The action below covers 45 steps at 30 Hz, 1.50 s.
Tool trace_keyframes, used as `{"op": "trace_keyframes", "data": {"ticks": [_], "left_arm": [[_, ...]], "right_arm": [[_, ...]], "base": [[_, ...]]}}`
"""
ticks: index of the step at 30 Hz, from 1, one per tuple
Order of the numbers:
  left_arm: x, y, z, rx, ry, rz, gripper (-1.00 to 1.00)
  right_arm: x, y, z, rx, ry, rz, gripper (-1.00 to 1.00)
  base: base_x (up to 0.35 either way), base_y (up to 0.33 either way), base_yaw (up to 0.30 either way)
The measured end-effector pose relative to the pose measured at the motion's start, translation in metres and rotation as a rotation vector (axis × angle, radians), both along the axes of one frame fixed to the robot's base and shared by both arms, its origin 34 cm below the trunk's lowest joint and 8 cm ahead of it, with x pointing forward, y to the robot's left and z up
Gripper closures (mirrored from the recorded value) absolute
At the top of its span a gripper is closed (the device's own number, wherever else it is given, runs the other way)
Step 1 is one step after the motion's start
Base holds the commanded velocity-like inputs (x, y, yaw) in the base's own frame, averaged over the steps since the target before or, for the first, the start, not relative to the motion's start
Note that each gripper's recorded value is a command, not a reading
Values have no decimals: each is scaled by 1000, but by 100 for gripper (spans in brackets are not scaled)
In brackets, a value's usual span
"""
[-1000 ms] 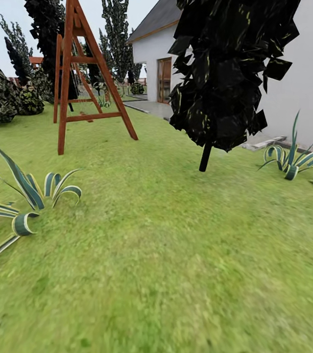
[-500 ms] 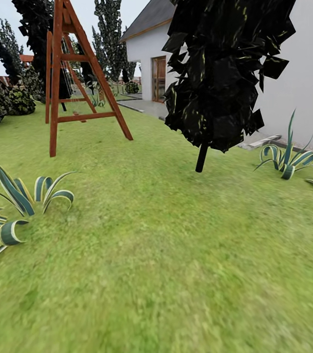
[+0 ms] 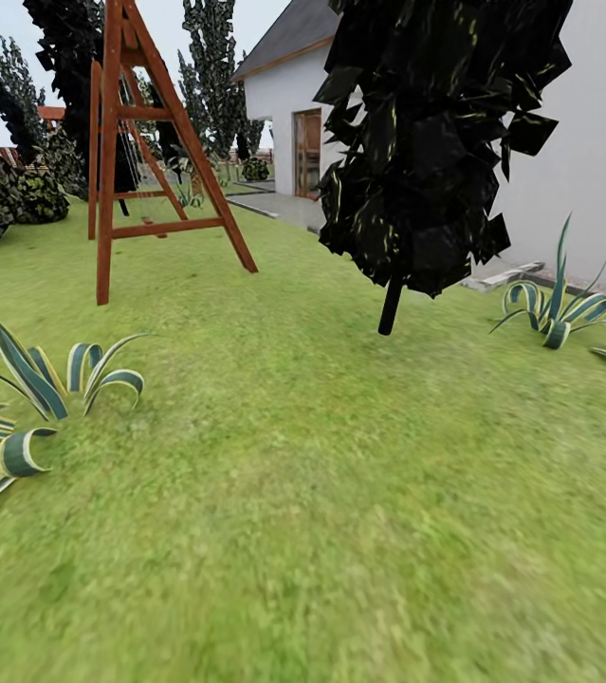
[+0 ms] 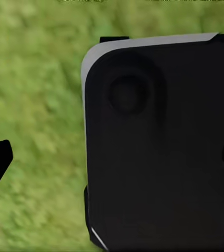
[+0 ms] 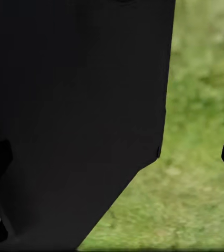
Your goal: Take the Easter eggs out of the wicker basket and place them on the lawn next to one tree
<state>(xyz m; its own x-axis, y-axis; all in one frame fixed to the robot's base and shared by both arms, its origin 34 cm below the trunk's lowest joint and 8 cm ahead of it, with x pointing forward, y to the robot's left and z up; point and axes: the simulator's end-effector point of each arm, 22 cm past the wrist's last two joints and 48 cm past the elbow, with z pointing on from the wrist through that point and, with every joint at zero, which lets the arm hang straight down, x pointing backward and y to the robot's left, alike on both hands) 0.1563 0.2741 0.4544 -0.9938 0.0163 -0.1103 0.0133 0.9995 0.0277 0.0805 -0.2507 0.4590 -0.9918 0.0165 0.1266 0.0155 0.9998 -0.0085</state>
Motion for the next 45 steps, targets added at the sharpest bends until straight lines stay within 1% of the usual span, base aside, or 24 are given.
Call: {"op": "trace_keyframes", "data": {"ticks": [8,36,45], "left_arm": [[2,-1,13,1,-5,1,-100],[0,-1,55,5,-9,3,-100],[-3,-1,68,3,2,-1,-100]], "right_arm": [[3,0,12,0,-6,1,-100],[-2,-1,55,-1,2,1,-100],[-3,-1,68,-1,2,1,-100]], "base": [[0,0,0],[0,0,0],[0,0,0]]}}
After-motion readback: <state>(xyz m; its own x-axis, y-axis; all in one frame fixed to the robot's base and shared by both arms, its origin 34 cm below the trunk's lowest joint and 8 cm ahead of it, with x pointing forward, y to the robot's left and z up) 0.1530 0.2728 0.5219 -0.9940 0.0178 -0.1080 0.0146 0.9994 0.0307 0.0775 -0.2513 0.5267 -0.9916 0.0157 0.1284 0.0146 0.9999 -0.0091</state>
